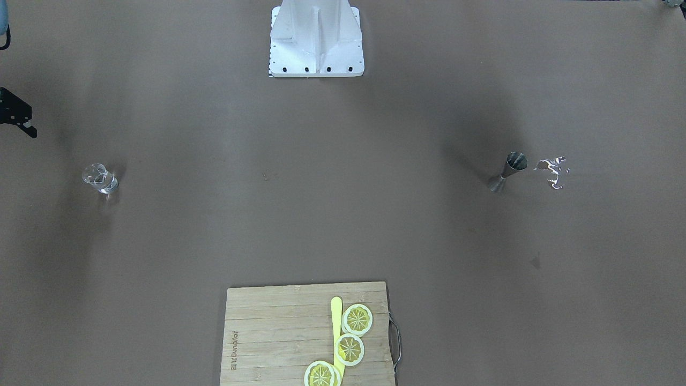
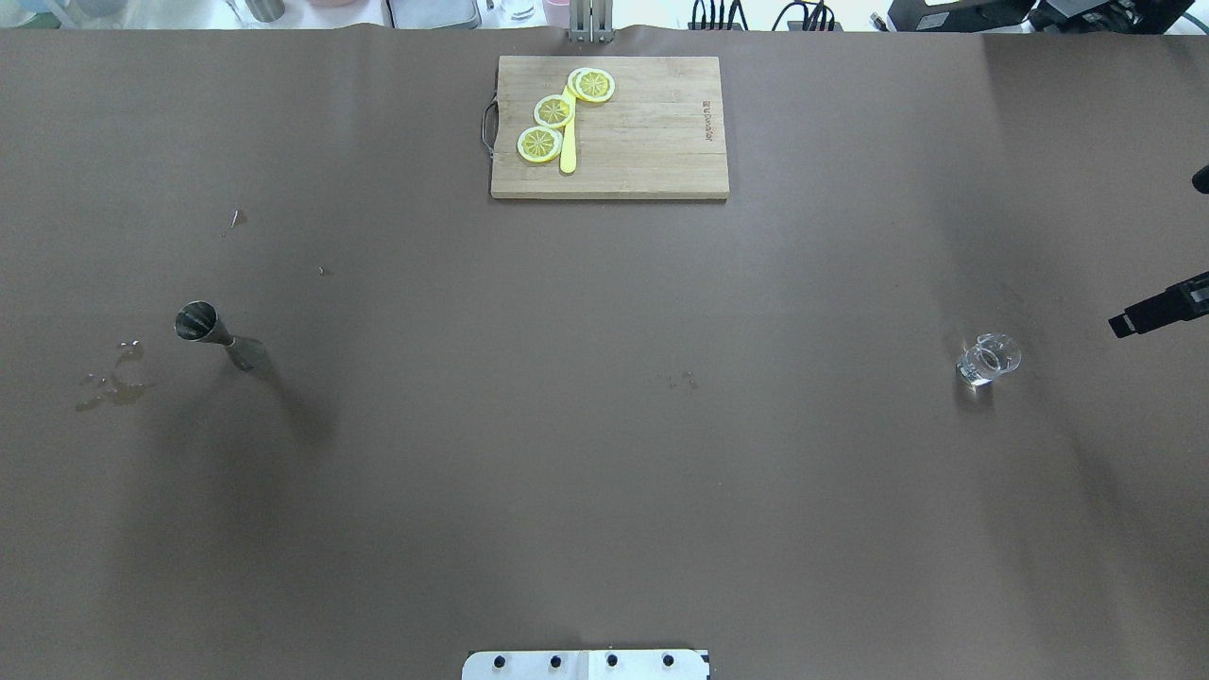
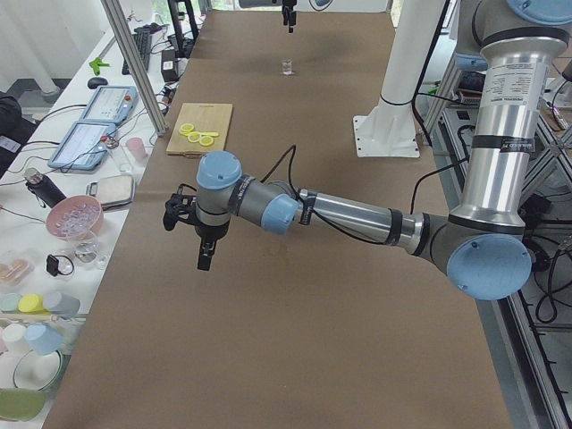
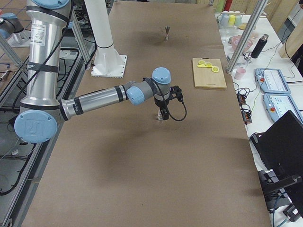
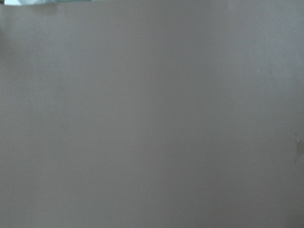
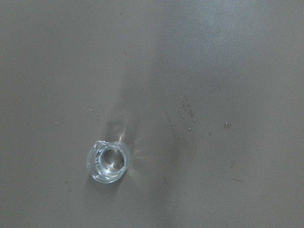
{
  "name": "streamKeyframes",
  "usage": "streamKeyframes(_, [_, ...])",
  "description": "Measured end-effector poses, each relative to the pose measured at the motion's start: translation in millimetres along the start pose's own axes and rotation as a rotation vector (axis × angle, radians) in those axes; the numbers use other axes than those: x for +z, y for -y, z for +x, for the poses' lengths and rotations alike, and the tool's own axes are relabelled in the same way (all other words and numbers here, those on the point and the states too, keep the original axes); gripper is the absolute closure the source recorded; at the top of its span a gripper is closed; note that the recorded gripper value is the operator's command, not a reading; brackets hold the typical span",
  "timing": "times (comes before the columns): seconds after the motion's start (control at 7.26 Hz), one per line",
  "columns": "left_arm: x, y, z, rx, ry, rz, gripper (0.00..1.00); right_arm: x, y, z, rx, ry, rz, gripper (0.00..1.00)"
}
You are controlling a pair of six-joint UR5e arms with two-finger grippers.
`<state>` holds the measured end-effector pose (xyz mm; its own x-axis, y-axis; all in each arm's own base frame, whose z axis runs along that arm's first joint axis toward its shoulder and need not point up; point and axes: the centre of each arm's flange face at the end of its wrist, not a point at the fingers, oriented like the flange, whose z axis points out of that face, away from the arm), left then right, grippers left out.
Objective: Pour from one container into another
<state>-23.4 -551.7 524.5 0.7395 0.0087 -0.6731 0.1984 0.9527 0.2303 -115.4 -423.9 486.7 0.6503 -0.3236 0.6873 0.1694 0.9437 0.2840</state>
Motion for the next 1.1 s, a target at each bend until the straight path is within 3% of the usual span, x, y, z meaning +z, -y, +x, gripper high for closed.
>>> streamKeyframes(0.28, [-12.5, -3.8, 51.6, -0.013, 0.048, 0.092, 0.02, 0.9, -19.8, -6.8, -0.024, -0.015, 0.018, 0.00])
streamKeyframes(0.55, [-9.4, -14.8, 110.1, -0.036, 0.050, 0.204, 0.02, 10.6, -37.6, -0.1, -0.055, -0.020, 0.040, 0.00])
streamKeyframes(0.83, [0.6, -38.4, 162.9, -0.075, 0.056, 0.346, 0.02, 13.7, -41.5, 1.9, -0.053, -0.018, 0.046, 0.00])
streamKeyframes(1.1, [9.4, -65.7, 200.2, -0.077, 0.054, 0.519, 0.02, 17.5, -43.6, 1.8, -0.029, 0.005, 0.087, 0.00])
